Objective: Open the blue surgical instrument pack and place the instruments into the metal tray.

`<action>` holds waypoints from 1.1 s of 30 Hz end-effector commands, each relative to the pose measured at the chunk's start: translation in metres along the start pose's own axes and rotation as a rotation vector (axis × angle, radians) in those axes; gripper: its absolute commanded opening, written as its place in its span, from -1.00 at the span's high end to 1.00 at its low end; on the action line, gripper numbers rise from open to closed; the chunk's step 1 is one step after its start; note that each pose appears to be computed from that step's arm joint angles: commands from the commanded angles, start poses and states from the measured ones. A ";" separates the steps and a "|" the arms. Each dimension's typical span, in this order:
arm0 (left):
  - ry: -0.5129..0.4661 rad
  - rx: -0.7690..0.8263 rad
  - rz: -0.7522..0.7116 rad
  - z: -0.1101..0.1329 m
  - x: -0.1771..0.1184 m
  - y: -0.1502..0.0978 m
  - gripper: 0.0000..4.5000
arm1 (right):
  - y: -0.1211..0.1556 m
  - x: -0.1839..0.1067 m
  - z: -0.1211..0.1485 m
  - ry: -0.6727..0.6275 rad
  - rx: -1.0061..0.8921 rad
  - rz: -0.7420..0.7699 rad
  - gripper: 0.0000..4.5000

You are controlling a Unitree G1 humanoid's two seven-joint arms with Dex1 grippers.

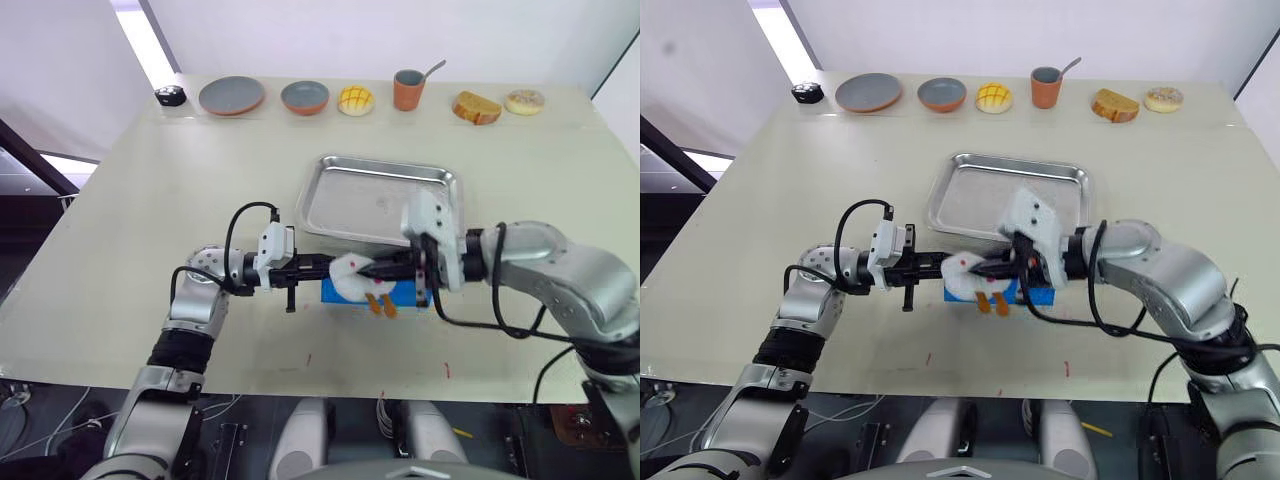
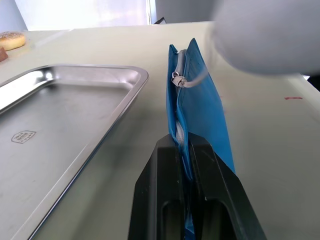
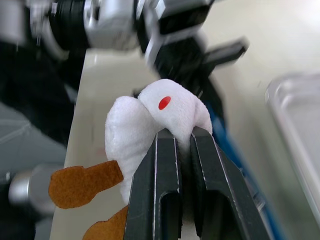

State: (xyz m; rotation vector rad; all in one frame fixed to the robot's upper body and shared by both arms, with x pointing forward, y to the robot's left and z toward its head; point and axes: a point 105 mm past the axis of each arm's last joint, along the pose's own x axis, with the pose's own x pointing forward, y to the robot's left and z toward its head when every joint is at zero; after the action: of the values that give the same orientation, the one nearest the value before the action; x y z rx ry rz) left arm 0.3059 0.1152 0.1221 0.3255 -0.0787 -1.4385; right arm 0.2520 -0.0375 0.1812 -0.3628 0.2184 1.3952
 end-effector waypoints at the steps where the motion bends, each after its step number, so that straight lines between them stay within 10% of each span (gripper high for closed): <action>1: 0.022 -0.022 -0.031 -0.007 0.008 -0.006 1.00 | 0.008 -0.004 -0.006 0.054 -0.118 0.004 0.97; 6: 0.021 -0.013 -0.044 -0.004 0.010 -0.006 1.00 | 0.014 0.003 -0.019 0.059 -0.060 0.024 0.97; 16: 0.015 -0.004 -0.048 0.000 0.009 -0.006 1.00 | 0.018 -0.009 -0.017 0.024 -0.010 0.077 -0.94; 33: -0.007 0.048 -0.032 0.005 0.001 -0.008 1.00 | 0.010 -0.154 -0.041 -0.013 0.115 -0.244 -0.98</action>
State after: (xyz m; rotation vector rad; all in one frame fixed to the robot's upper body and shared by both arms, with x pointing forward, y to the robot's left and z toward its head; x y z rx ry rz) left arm 0.2998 0.1121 0.1244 0.3425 -0.1088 -1.4618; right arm 0.2251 -0.1795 0.1817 -0.2472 0.2788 1.1555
